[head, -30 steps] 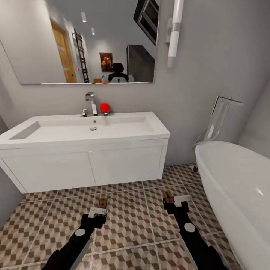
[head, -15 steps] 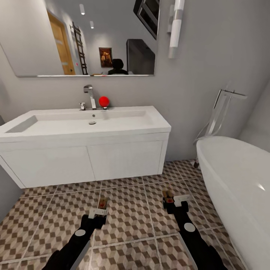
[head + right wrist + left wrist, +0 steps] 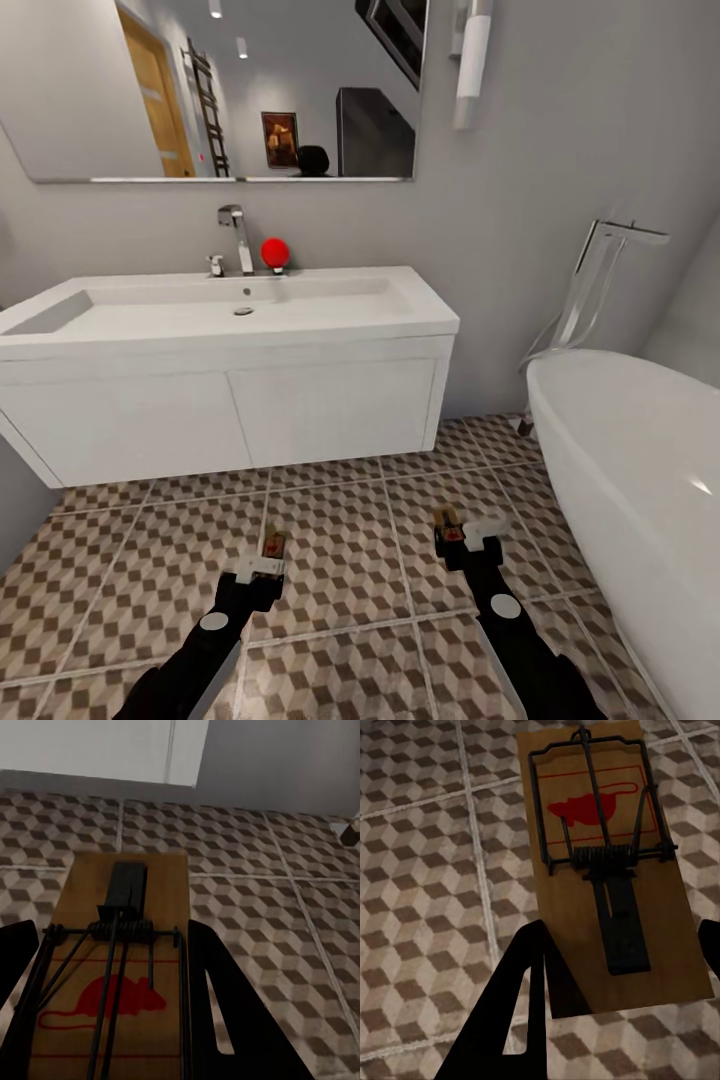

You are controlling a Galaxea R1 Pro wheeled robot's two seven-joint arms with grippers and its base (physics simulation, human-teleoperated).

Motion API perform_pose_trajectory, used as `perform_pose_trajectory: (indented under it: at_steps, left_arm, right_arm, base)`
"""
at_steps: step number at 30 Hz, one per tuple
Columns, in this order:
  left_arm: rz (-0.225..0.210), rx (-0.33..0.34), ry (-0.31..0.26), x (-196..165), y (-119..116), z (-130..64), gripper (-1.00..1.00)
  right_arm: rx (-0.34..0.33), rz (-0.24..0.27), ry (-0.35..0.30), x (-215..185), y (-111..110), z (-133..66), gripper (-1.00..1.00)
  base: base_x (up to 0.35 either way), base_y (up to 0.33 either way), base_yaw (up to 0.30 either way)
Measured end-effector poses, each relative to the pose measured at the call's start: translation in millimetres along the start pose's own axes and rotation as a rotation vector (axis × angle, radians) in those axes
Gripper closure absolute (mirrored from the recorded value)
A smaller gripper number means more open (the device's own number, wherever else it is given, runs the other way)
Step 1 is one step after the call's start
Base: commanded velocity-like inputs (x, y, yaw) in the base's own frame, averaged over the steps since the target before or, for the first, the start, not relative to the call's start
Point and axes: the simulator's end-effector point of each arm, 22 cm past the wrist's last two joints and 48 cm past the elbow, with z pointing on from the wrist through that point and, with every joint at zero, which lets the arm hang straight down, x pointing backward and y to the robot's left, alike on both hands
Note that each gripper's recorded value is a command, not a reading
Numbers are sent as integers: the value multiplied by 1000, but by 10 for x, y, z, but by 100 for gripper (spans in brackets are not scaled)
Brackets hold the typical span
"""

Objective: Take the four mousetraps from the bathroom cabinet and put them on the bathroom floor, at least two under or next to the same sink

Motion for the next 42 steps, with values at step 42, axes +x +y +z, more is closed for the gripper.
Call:
perform_pose_trajectory:
  at_steps: [42]
  left_arm:
    - [0,10,69,1188,-177,573,100]
  right_arm:
    - [-10,-1,61,1272,202,288,100]
  base:
    - [0,0,0]
